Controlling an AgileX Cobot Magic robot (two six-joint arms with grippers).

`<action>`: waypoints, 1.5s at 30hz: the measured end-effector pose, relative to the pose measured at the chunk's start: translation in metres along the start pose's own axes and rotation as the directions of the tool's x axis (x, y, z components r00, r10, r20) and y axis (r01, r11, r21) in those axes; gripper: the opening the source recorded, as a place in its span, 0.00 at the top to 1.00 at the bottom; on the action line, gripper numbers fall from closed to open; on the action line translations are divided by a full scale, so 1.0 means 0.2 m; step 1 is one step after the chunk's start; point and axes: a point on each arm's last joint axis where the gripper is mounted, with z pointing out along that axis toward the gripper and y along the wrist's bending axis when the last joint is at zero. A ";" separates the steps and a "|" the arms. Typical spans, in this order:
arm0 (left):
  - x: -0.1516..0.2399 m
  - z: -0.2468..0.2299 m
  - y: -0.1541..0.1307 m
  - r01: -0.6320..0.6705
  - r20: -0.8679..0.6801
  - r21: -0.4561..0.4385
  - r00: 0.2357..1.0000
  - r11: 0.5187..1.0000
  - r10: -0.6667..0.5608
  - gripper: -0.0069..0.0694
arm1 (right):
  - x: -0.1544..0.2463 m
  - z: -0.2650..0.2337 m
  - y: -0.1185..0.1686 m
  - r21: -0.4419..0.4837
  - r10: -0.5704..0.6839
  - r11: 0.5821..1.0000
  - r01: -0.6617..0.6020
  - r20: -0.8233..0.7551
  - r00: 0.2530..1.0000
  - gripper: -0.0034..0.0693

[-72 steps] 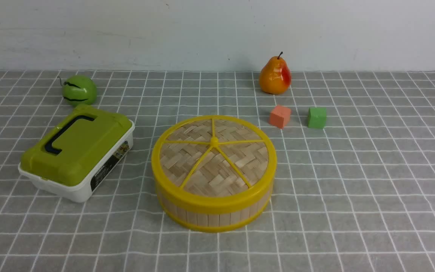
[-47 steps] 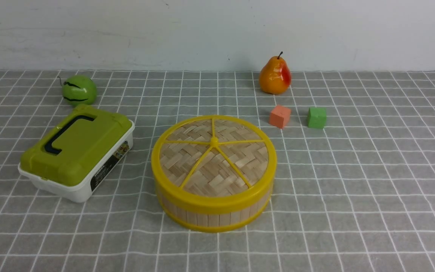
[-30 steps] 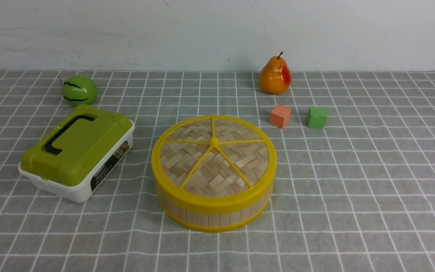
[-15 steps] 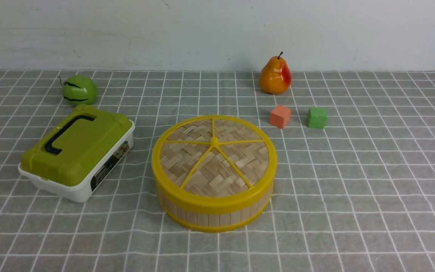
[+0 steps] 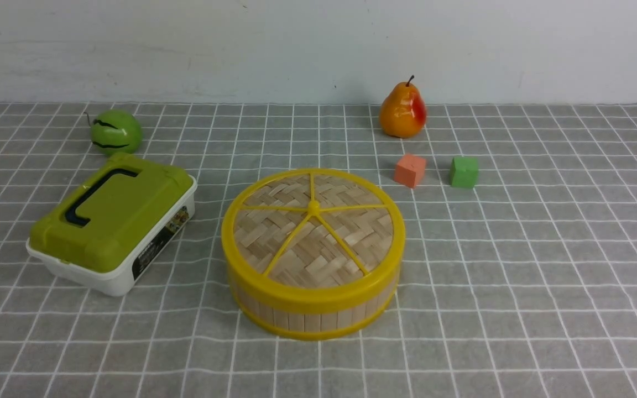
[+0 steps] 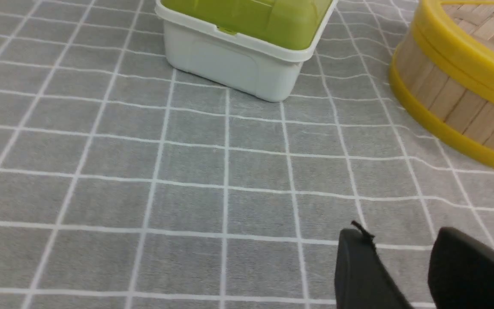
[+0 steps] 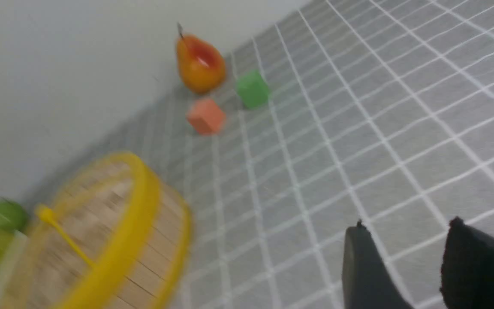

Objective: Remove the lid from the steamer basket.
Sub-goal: Use the right arm to lift the lid of the steamer

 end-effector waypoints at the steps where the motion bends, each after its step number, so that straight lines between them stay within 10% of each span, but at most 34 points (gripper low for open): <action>1: 0.00 0.00 0.00 0.008 0.000 0.003 1.000 1.000 -0.008 0.60 | 0.00 0.00 0.00 -0.009 0.035 0.999 -0.035 0.007 0.999 0.62; 5: 0.00 0.00 0.00 0.005 0.000 -0.009 1.000 1.000 -0.005 0.60 | -0.03 0.00 0.03 -0.068 0.256 0.965 -0.253 0.039 0.966 0.62; 17: 0.00 0.00 0.03 -0.168 0.000 -0.067 0.986 0.983 0.169 0.60 | -0.03 0.00 0.03 -0.069 0.218 0.974 -0.214 0.048 0.975 0.62; 28: 0.00 0.00 0.03 -0.154 0.000 -0.061 0.988 0.986 0.154 0.60 | -0.19 -0.04 0.24 -0.043 -0.171 0.985 0.167 -0.127 0.977 0.86; 36: 0.00 0.00 0.03 -0.154 0.000 -0.061 0.988 0.986 0.154 0.60 | -0.60 0.16 0.70 -0.299 -0.711 0.696 0.653 -0.410 0.571 0.98; 45: 0.00 0.00 0.03 -0.154 -0.001 -0.061 0.988 0.986 0.154 0.60 | -0.63 0.58 0.95 -0.575 -0.787 0.610 0.546 -0.517 0.336 0.96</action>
